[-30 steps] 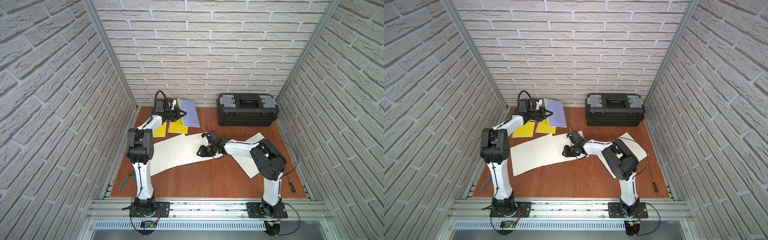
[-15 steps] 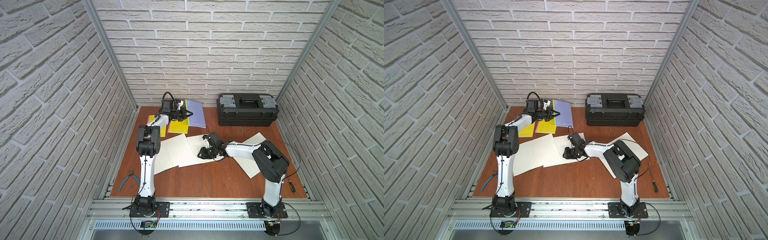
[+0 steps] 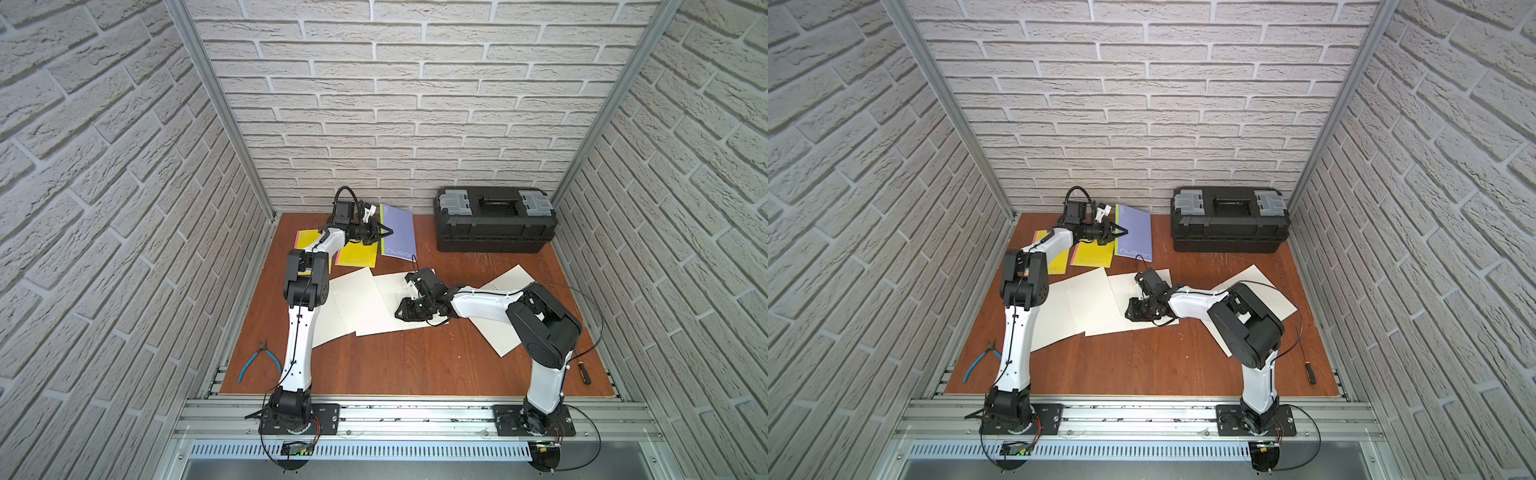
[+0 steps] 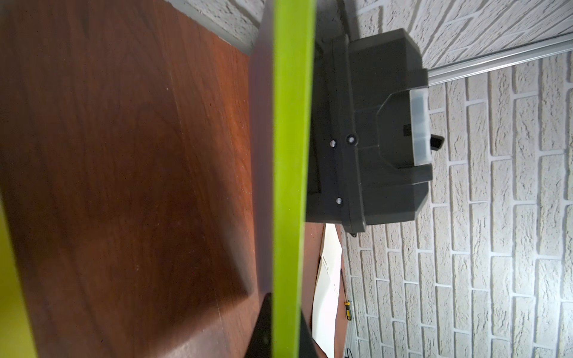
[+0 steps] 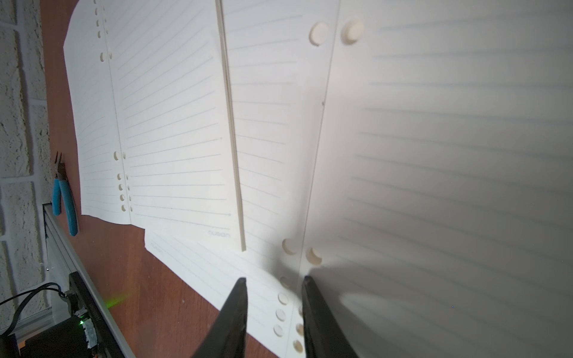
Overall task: Close the notebook
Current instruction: Place the notebook at the center of the board.
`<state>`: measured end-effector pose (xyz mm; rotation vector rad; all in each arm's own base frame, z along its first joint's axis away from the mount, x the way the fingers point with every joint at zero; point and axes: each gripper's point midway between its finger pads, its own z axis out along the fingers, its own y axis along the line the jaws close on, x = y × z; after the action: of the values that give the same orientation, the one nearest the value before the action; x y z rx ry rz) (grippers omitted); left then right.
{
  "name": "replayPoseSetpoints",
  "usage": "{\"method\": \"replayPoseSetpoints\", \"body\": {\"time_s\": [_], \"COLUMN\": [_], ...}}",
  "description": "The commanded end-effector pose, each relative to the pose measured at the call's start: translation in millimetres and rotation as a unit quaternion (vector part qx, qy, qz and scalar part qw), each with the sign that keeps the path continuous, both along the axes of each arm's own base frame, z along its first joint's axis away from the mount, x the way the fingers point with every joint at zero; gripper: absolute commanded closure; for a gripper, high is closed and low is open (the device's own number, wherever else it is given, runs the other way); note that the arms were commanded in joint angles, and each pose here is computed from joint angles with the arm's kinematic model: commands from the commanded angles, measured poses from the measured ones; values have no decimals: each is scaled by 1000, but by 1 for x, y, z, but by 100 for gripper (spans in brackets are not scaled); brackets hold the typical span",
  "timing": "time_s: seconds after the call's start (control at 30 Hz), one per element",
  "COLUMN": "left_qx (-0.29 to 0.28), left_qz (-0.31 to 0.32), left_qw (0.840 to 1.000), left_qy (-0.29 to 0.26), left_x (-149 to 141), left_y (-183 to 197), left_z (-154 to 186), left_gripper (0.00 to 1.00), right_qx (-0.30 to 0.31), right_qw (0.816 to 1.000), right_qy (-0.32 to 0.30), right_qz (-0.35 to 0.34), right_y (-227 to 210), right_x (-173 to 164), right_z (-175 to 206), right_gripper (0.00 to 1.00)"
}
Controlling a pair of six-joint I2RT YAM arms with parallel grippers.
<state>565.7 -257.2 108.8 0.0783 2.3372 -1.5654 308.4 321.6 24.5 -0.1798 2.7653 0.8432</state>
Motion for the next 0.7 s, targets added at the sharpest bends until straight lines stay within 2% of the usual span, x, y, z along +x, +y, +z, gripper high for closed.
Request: {"method": "replayPoseSetpoints", "body": {"time_s": [0.0, 0.37, 0.67], "left_qx": [-6, 27, 45], "left_qz": [-31, -25, -21], "left_qw": [999, 999, 999], "left_qy": [-26, -14, -10], "left_x": [-2, 0, 1], "left_y": [-11, -13, -10], "left_z": [8, -14, -22], "left_gripper": [100, 100, 76], "right_qx": [-56, -56, -54], "right_qw": [996, 997, 997], "right_qy": [63, 62, 62], "right_qz": [-1, 0, -1], "right_y": [-22, -24, -24], "right_x": [-36, -39, -38], "right_z": [-31, -31, -32], "right_gripper": [68, 69, 69]}}
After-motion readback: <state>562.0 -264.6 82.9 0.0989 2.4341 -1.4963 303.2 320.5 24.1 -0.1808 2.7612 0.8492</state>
